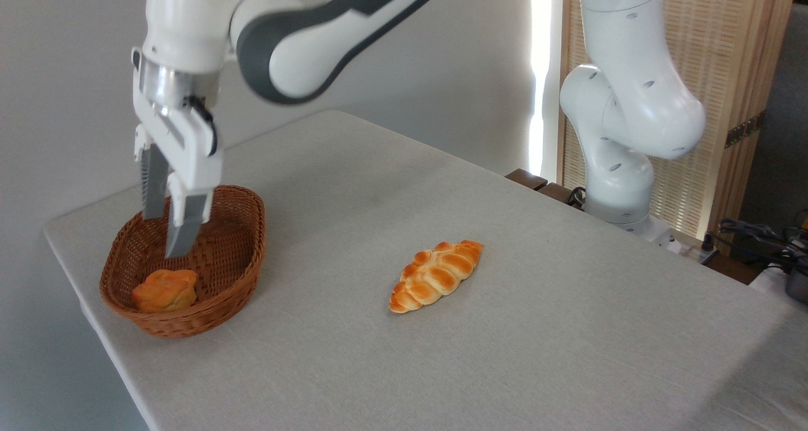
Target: Put bread into the basket
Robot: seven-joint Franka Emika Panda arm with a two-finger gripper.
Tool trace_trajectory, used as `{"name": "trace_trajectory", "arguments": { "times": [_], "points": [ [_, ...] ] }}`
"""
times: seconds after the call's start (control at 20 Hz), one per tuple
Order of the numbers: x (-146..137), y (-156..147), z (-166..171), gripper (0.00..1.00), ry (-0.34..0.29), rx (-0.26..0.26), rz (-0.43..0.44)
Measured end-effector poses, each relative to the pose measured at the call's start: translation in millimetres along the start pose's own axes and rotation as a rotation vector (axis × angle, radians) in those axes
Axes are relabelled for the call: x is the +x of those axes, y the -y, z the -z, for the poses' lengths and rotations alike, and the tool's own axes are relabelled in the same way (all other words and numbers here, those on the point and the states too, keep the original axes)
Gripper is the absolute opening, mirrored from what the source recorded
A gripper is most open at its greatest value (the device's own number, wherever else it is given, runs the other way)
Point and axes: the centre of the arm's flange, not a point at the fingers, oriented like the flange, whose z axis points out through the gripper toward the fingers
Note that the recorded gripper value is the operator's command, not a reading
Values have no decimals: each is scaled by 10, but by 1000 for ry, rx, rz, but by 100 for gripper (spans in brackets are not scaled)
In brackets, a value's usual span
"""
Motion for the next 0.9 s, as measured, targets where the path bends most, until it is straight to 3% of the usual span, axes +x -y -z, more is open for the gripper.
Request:
{"name": "trace_trajectory", "arguments": {
  "times": [0.25,0.4,0.6,0.9],
  "points": [
    [-491,370,956,100,194,-64,90],
    [-678,469,1266,100,278,-121,64],
    [-874,672,1372,100,301,-143,14],
    [-989,750,1460,100,318,-137,30]
  ]
}}
